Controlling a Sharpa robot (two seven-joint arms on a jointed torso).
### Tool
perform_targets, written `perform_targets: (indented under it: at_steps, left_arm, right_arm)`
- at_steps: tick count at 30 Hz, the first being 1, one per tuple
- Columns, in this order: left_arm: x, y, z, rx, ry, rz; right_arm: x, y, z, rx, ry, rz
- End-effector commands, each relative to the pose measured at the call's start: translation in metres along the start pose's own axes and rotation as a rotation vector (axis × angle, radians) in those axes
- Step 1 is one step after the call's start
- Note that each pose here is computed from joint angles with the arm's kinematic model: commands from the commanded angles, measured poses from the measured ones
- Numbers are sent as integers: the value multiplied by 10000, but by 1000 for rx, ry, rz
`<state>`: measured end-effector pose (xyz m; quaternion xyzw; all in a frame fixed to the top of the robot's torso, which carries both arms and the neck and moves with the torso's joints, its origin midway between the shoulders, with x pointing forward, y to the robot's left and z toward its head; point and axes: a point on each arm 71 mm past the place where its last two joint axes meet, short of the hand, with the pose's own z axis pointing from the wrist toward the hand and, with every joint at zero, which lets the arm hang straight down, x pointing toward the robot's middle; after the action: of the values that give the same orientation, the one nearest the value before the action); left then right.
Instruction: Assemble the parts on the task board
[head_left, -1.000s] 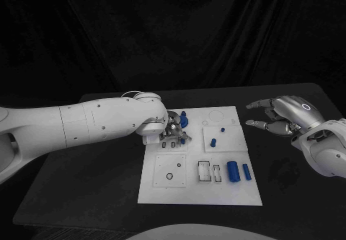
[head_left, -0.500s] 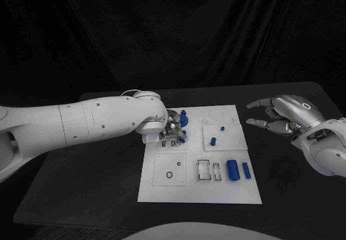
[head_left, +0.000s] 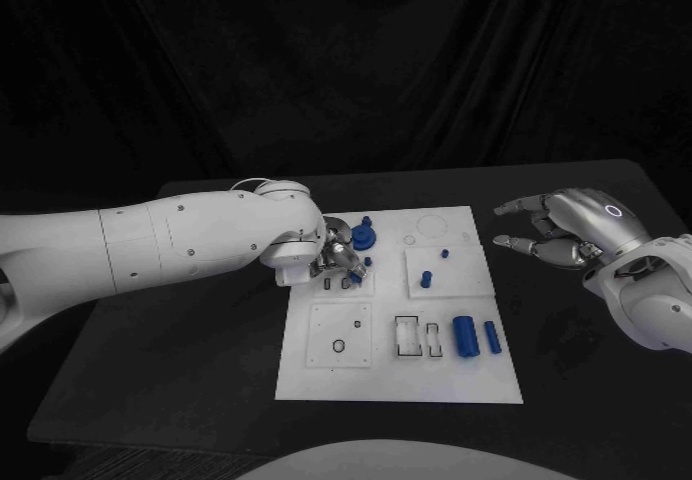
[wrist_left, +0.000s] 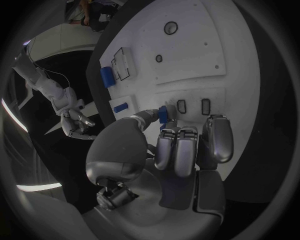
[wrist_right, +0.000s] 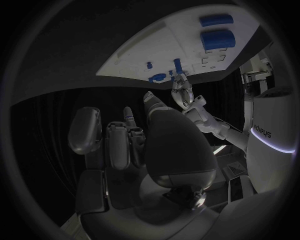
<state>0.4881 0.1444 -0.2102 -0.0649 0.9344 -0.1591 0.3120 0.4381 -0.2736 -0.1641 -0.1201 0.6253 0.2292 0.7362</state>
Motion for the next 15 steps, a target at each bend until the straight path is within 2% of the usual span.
perform_targets:
  at_steps: [1,15]
  left_arm:
    - [8,22,-30,4,-17,-18]
    - [18,189,-124,-40,-41,-51]
  right_arm:
    - [16,-16,-13,20,7,-4]
    - [30,-11,-18,21,17,-3]
